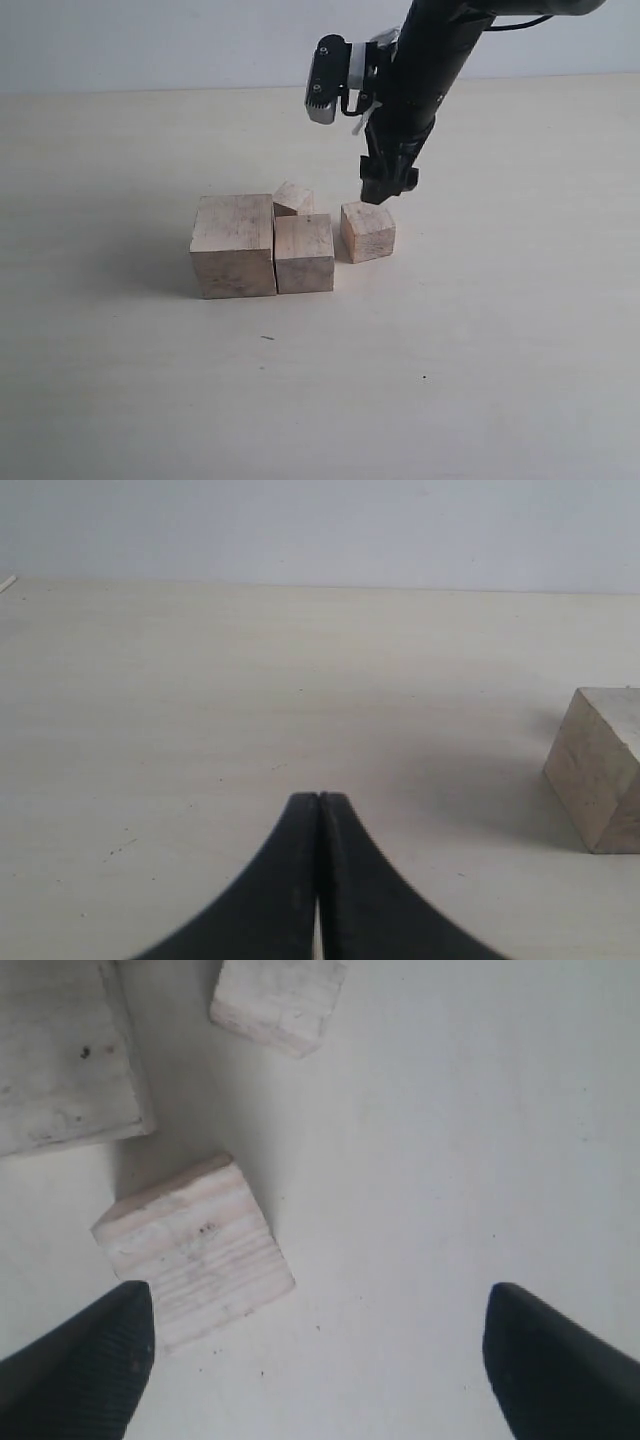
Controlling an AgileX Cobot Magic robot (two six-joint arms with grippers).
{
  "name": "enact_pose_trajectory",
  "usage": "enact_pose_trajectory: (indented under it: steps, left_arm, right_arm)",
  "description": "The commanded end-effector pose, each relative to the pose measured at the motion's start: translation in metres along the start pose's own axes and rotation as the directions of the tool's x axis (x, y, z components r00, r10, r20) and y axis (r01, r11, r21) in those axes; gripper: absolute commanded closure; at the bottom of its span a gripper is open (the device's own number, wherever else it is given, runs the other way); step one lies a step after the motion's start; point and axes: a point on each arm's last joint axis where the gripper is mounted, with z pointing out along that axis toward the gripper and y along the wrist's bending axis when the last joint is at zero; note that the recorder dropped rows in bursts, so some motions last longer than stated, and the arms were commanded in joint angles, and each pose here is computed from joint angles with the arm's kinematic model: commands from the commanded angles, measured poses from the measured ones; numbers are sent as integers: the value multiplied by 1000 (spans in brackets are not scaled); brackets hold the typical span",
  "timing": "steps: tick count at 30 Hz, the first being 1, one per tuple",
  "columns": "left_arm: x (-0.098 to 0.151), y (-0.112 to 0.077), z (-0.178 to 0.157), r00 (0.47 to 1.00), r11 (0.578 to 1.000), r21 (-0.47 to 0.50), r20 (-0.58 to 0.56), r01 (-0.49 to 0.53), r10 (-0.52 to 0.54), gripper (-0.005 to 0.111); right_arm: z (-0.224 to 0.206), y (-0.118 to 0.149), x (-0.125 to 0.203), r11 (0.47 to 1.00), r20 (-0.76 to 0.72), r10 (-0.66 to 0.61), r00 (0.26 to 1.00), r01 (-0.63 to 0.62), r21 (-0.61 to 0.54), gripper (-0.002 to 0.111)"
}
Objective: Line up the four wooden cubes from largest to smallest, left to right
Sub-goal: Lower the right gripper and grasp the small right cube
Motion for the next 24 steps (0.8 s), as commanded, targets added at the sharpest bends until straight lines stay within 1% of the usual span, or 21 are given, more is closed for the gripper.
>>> enact_pose_trajectory:
  steps: [1,5,10,13,18,24]
  left_arm:
    - [0,0,0,1000,1000,-4,14,1,-1,107]
    - [0,0,0,1000,1000,-4,14,1,-1,107]
    - [0,0,0,1000,1000,-4,14,1,-1,107]
    - [0,0,0,1000,1000,-4,14,1,-1,107]
    - [0,0,0,1000,1000,-4,14,1,-1,107]
    - [0,0,0,1000,1000,-4,14,1,-1,107]
  right_arm:
    - [3,5,2,997,28,-58,998,59,-45,24]
    - [8,6,16,991,27,-95,995,97,-96,24]
    - [14,4,37,985,6,-124,992,124,-123,24]
    - [14,4,35,982,36,-142,989,146,-123,24]
    - [15,7,26,972,146,-170,975,190,-137,24]
    - [20,7,26,966,150,-200,968,221,-133,24]
